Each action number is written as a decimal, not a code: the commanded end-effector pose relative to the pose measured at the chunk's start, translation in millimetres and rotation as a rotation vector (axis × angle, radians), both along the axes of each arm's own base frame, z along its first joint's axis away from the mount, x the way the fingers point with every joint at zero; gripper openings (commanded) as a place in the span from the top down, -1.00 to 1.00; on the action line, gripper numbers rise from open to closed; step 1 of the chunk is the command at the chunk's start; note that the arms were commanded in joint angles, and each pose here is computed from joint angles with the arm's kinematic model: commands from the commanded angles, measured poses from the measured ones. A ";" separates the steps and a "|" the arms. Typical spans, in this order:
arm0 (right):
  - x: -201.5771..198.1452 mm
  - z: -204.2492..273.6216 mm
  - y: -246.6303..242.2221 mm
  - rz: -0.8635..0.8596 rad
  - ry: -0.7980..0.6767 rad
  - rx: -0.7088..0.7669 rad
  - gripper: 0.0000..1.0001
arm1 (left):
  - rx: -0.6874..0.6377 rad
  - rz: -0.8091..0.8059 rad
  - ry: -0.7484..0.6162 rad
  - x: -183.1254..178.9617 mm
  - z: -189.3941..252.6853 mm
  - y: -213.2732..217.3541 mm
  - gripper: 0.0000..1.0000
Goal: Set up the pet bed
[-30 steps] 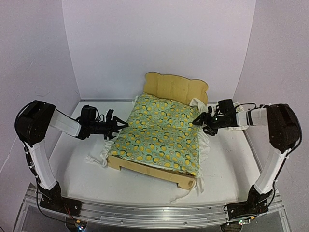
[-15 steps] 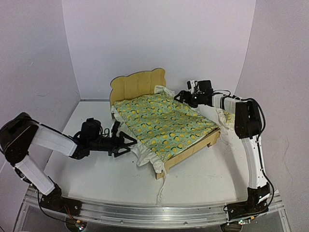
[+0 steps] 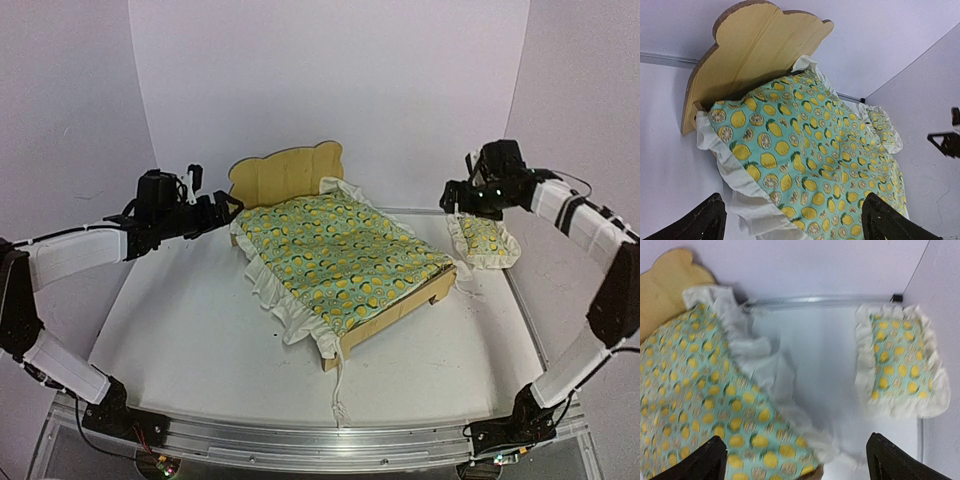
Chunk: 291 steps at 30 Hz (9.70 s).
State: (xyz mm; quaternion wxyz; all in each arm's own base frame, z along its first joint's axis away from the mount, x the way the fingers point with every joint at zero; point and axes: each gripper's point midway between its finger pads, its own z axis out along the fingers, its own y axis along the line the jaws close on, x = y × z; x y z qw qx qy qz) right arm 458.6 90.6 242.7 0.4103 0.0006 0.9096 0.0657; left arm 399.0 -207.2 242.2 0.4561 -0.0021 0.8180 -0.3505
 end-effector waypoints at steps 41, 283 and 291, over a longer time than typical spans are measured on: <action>-31.5 -111.7 110.3 0.220 0.237 0.699 -0.97 | -0.040 -0.339 -0.166 21.6 43.9 2.3 0.29; -254.5 -220.3 238.7 0.375 0.239 0.024 0.32 | 0.425 -0.698 -0.336 -99.3 -25.4 -246.6 1.00; -264.1 -243.5 228.4 0.391 0.313 -0.068 0.29 | 0.430 -0.701 -0.334 -100.0 -27.6 -245.7 1.00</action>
